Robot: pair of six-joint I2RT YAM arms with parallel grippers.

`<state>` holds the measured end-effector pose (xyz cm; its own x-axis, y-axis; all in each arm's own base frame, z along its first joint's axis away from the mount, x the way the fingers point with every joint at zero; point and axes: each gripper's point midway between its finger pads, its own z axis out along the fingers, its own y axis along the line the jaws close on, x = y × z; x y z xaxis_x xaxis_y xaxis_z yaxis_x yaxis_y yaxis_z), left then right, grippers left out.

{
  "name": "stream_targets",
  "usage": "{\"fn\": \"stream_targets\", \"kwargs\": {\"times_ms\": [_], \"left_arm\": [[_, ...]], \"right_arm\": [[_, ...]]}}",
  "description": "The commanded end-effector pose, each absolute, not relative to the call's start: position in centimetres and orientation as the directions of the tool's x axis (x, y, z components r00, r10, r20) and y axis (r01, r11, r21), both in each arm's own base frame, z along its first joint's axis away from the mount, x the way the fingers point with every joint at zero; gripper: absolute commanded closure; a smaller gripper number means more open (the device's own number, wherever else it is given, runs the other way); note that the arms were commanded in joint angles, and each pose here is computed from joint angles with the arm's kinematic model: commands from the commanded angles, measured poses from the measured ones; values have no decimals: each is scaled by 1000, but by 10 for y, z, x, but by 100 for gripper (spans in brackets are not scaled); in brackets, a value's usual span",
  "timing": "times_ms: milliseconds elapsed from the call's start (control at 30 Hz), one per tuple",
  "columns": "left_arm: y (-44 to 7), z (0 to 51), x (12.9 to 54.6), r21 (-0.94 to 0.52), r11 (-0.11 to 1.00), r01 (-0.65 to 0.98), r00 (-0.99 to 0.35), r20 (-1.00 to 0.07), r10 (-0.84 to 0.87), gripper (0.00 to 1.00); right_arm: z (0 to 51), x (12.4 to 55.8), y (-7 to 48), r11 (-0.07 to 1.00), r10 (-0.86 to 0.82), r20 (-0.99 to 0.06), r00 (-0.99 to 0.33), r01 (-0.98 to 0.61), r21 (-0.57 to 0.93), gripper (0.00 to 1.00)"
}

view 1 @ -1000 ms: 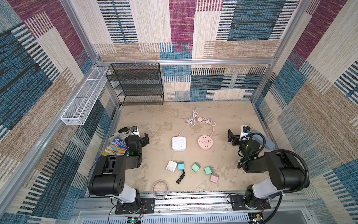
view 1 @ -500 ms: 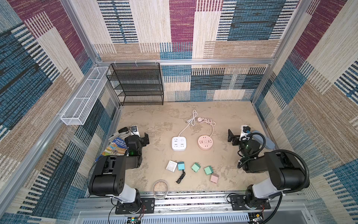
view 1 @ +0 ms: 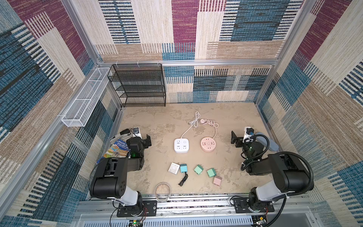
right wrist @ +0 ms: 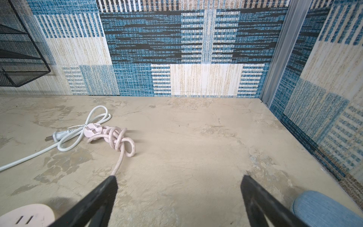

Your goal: Insert the plug

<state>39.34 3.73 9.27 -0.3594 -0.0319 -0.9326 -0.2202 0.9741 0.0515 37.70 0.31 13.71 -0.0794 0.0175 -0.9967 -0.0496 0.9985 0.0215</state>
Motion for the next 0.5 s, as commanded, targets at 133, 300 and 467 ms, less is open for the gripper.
{"fn": "stream_targets", "kwargs": {"times_ms": [133, 300, 467], "left_arm": [[38, 96, 395, 42, 973, -226, -343, -939, -39, 1], [38, 97, 395, 42, 973, -227, -341, -939, -39, 1], [38, 97, 396, 42, 973, -227, -340, -940, -39, 1]], "right_arm": [[142, 378, 4, 998, 14, -998, -59, -54, 17, 0], [143, 378, 4, 998, 14, -998, -59, -55, 17, 0], [143, 378, 4, 998, 15, -998, -59, -54, 19, 0]]}}
